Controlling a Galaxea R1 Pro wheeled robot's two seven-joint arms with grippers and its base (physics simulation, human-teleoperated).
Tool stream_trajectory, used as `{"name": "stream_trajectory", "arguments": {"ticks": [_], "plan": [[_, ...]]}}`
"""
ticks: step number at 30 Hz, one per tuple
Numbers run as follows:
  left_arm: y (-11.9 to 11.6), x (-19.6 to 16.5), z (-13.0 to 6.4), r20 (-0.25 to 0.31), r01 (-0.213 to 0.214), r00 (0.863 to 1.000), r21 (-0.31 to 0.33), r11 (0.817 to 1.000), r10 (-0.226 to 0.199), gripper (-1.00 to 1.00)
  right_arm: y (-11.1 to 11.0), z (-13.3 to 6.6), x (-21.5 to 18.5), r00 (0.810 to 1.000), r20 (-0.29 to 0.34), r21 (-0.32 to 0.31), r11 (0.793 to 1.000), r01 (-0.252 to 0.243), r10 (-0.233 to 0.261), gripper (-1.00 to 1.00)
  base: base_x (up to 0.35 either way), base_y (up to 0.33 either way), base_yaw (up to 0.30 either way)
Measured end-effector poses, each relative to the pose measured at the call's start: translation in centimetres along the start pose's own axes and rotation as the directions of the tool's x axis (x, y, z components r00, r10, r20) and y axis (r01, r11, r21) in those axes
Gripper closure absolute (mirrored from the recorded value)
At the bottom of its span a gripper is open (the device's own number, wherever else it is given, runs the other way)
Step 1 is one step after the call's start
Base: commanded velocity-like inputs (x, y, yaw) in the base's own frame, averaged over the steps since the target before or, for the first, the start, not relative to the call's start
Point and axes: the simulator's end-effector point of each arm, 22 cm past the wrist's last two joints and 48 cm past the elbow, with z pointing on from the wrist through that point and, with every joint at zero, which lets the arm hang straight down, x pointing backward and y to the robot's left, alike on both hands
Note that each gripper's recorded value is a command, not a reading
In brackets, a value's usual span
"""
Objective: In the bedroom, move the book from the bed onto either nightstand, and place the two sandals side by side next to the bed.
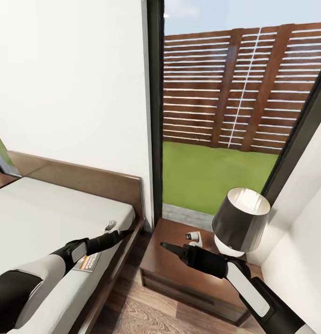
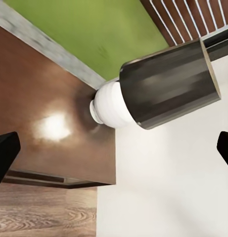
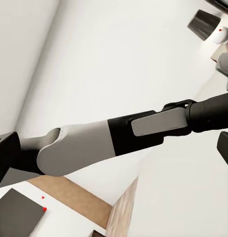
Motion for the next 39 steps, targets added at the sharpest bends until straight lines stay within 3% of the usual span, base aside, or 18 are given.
{"name": "stream_trajectory", "arguments": {"ticks": [39], "plan": [[-2.9,-1.9,-1.1,0.034,-0.044,0.998,0.022,0.999,0.043,-1.00,2.7,0.4,-0.8,0.998,-0.001,-0.021,0.998,0.059,-0.059,-1.00,0.000,0.000,0.000]]}}
